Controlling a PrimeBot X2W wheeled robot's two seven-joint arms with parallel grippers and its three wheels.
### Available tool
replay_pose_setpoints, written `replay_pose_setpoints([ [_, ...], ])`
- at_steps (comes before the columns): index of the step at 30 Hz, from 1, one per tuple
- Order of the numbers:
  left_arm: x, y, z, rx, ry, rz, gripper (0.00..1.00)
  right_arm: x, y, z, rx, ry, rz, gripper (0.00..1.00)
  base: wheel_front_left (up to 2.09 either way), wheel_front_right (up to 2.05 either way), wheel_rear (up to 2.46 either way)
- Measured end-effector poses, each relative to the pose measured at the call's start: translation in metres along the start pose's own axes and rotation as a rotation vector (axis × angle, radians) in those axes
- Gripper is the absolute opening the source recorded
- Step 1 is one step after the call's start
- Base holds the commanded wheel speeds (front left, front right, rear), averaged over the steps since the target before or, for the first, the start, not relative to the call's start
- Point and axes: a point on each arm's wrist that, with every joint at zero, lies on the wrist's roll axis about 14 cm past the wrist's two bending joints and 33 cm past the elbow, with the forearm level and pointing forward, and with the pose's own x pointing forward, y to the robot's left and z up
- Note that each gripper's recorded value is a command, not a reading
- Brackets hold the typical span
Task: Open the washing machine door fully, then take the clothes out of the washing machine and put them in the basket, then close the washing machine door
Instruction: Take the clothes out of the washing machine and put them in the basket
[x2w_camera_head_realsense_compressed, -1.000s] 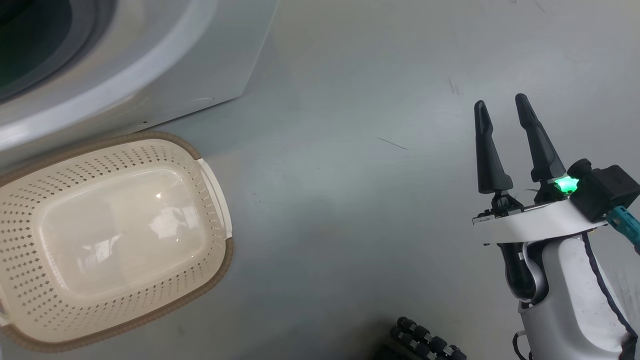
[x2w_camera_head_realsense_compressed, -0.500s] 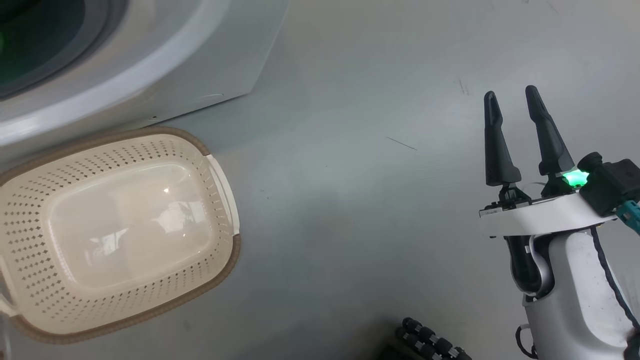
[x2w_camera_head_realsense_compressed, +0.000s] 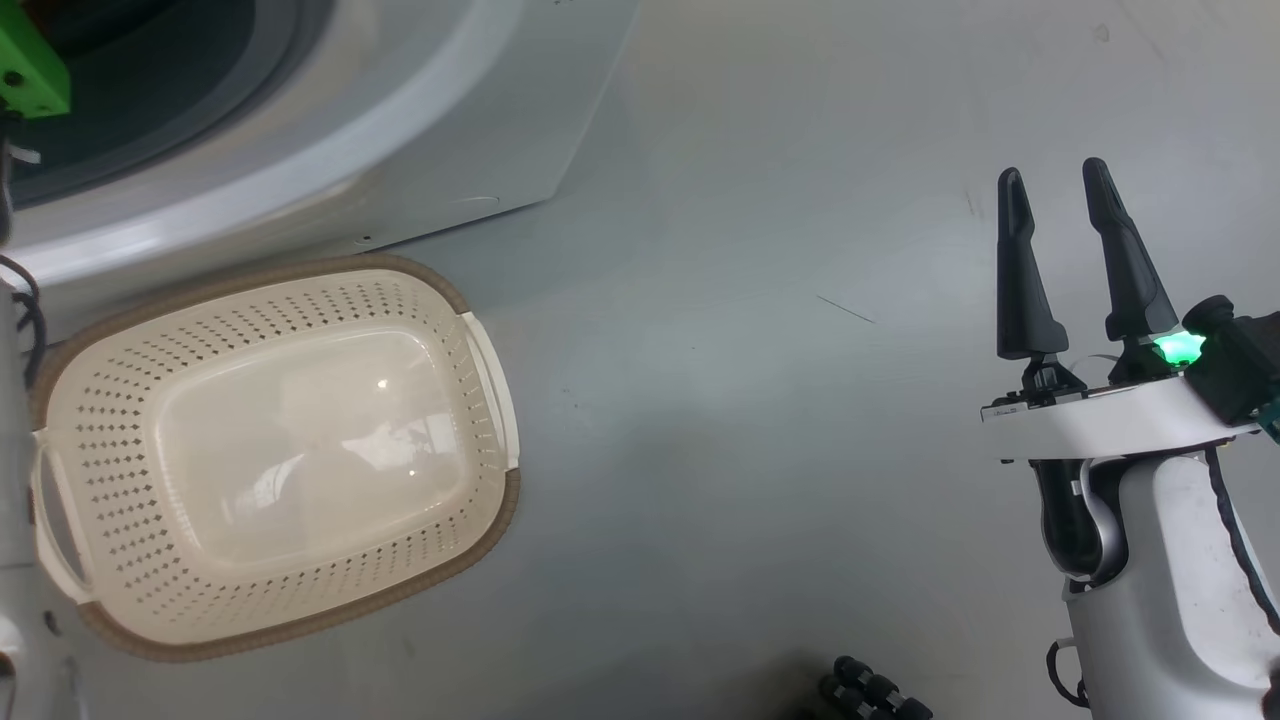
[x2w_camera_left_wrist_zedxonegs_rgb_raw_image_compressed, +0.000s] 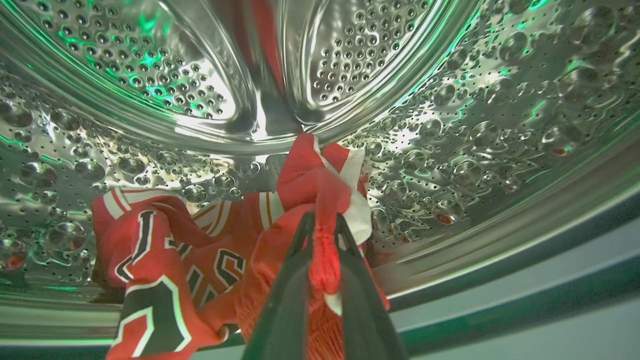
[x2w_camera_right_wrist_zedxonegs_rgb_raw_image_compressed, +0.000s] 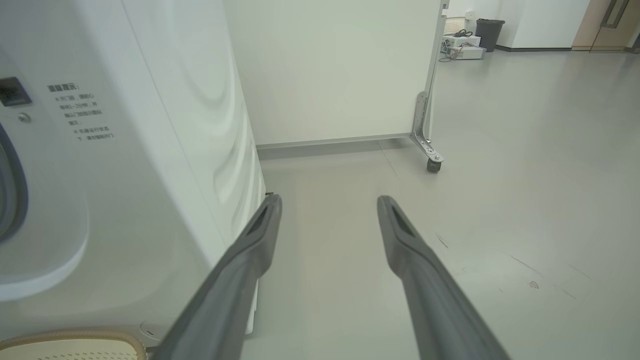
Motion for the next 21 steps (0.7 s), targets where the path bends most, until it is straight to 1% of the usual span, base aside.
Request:
replay_pose_setpoints([
  [7, -0.023, -0.01, 0.014, -0.005, -0.142, -0.014, 0.0, 0.002, 0.004, 0.008, -0.008, -0.026, 0.014, 1.0, 0.0, 0.0, 0.0],
  [10, -0.036, -0.011, 0.013, -0.011, -0.179, -0.009, 0.0, 0.002, 0.009, 0.01, -0.009, -0.031, 0.027, 1.0, 0.0, 0.0, 0.0],
  [17, -0.07, -0.011, 0.012, -0.019, -0.264, 0.014, 0.0, -0.006, 0.015, 0.017, -0.007, -0.042, 0.046, 1.0, 0.0, 0.0, 0.0],
  [21, -0.091, -0.013, 0.019, -0.011, -0.329, 0.021, 0.0, -0.014, 0.016, 0.019, -0.004, -0.044, 0.05, 1.0, 0.0, 0.0, 0.0],
])
